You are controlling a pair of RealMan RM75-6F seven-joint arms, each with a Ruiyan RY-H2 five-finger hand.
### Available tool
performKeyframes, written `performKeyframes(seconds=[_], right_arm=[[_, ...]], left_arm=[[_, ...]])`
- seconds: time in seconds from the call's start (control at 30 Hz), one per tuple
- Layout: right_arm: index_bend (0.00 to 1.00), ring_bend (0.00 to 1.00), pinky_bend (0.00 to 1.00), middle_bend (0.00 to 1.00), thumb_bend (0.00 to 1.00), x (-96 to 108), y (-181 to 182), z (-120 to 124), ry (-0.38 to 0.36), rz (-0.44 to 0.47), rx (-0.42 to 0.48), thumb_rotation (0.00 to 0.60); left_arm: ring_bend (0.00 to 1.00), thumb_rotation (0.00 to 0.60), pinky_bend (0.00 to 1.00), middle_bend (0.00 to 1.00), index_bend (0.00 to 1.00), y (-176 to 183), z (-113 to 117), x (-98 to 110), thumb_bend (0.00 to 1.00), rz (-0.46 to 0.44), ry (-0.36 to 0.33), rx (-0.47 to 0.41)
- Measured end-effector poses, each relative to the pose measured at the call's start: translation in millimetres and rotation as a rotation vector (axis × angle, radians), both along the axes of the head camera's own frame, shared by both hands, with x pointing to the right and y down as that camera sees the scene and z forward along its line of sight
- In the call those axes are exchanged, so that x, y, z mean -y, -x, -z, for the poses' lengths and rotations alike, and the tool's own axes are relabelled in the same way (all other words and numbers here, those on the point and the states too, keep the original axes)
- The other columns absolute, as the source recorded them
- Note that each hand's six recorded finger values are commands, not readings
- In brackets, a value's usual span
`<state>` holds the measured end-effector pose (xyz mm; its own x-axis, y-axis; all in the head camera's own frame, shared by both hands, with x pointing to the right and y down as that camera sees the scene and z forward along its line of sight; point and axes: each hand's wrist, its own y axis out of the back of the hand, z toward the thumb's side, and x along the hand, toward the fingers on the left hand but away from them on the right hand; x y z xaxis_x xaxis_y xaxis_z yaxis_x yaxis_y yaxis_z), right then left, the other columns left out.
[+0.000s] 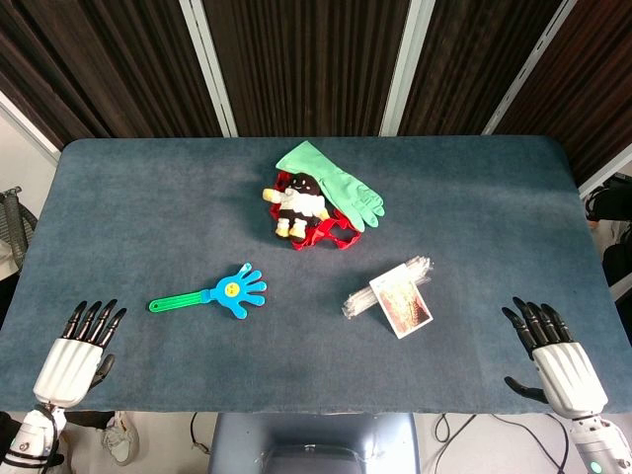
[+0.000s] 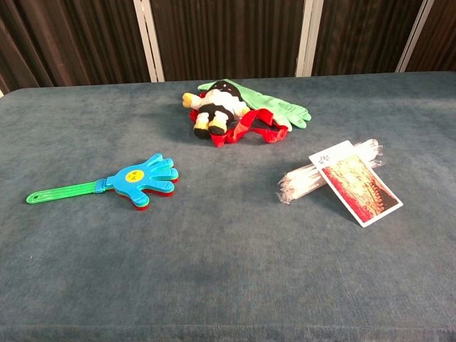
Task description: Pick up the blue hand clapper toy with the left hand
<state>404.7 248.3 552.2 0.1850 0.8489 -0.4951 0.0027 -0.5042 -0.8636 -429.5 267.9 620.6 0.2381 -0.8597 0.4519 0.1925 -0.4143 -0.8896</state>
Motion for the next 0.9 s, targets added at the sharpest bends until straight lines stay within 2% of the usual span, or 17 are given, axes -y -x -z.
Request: performKeyframes(seconds=[0.1, 0.23, 0.4, 0.5, 0.67, 0.77, 0.83, 0.9], right_arm=[[0.00, 0.00, 0.00, 0.00, 0.20, 1.2, 0.2, -0.2, -0.005, -0.002, 0.001, 0.600], [0.00, 0.00, 0.00, 0.00, 0.20, 0.5, 1.5, -4.0, 0.011, 0.003, 0.001, 0.600], [0.00, 0.00, 0.00, 0.00, 0.20, 0.3, 5.2, -11.0, 0.030, 0.012, 0.005, 0.600], [0.00, 0.00, 0.00, 0.00, 0.20, 0.2, 6.1, -11.9, 0.034, 0.013, 0.009, 0.600], [0.00, 0.00, 0.00, 0.00, 0.20, 1.0, 5.0, -10.4, 0.033, 0.010, 0.015, 0.600], [0.00, 0.00, 0.00, 0.00, 0.20, 1.5, 4.2, -10.7, 0.036, 0.008, 0.013, 0.600], [0.00, 0.00, 0.00, 0.00, 0.20, 1.6, 4.0, -10.5, 0.036, 0.007, 0.014, 0.600], [0.00, 0.00, 0.00, 0.00, 0.20, 2.2, 3.6, -10.5, 0.035, 0.005, 0.015, 0.600]], left_arm=[[0.00, 0.600, 0.00, 0.00, 0.00, -2.7, -3.4, -2.5, 0.37, 0.031, 0.034, -0.044], [0.00, 0.600, 0.00, 0.00, 0.00, -12.5, -13.4, -2.6, 0.36, 0.080, 0.117, -0.156], [0.00, 0.600, 0.00, 0.00, 0.00, -37.3, -45.0, 11.0, 0.35, 0.099, 0.216, -0.226], [0.00, 0.600, 0.00, 0.00, 0.01, -52.8, -68.7, 26.8, 0.35, 0.125, 0.232, -0.228], [0.00, 0.600, 0.00, 0.00, 0.12, -70.3, -101.7, 58.1, 0.35, 0.184, 0.232, -0.230], [0.00, 0.600, 0.00, 0.00, 0.19, -77.4, -111.7, 71.4, 0.35, 0.220, 0.228, -0.251], [0.00, 0.600, 0.00, 0.00, 0.26, -79.0, -115.4, 75.4, 0.35, 0.234, 0.229, -0.260], [0.00, 0.600, 0.00, 0.00, 0.28, -80.4, -119.0, 77.2, 0.35, 0.253, 0.238, -0.274]])
